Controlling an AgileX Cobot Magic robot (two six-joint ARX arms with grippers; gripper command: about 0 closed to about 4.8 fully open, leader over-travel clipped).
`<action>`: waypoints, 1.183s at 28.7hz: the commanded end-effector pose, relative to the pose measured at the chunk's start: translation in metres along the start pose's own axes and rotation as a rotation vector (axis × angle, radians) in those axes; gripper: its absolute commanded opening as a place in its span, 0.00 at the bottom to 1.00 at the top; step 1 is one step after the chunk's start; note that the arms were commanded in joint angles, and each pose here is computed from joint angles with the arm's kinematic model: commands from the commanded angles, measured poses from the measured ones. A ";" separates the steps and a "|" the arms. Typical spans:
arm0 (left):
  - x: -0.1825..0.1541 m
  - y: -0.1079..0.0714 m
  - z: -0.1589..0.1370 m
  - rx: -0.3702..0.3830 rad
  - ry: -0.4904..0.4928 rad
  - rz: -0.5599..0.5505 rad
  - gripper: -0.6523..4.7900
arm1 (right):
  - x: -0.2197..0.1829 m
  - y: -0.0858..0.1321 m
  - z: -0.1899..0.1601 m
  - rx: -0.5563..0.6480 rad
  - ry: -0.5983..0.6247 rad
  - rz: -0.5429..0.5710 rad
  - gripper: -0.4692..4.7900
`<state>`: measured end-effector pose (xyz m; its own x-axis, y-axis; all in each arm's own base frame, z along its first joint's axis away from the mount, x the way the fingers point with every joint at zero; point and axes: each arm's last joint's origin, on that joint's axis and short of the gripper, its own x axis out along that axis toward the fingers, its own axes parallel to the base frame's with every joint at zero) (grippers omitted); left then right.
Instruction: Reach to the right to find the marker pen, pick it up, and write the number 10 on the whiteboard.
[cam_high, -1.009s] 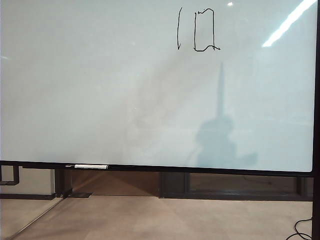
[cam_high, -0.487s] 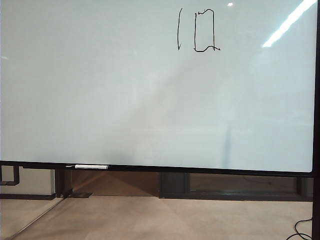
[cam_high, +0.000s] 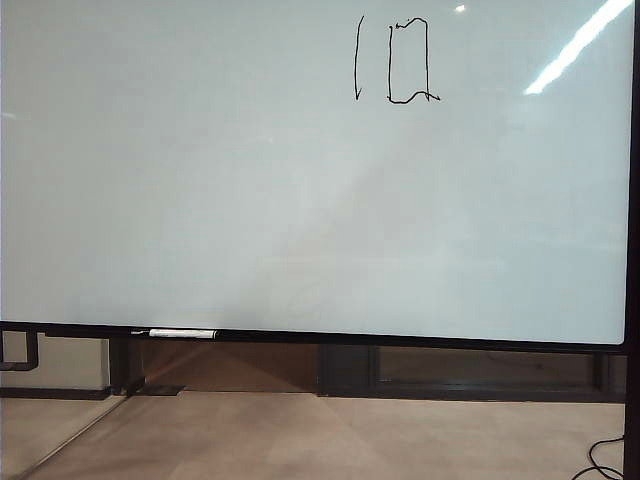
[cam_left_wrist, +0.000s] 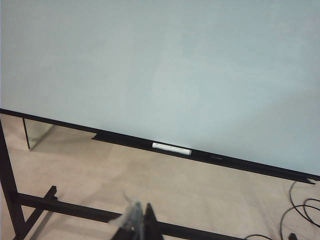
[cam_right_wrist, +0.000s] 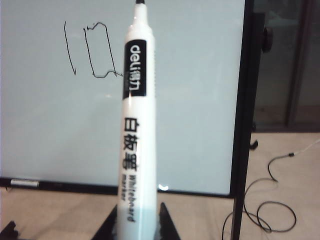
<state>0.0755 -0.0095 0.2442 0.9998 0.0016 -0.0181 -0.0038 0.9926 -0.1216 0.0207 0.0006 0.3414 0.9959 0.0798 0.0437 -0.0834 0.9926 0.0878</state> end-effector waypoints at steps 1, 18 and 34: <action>0.003 0.001 -0.005 0.027 -0.070 0.014 0.11 | -0.004 0.000 -0.005 0.009 -0.007 0.021 0.08; 0.022 0.021 -0.069 0.160 -0.036 0.068 0.11 | 0.017 0.003 -0.035 -0.011 0.049 0.111 0.08; 0.023 0.021 -0.079 0.167 0.014 0.046 0.11 | 0.033 0.001 -0.058 -0.006 0.030 0.040 0.08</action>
<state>0.0973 0.0021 0.1611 0.9979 0.0503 -0.0406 -0.0482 0.9975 0.0525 0.0560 0.0100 0.2831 0.9903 0.1376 -0.0177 -0.1358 0.9876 0.0792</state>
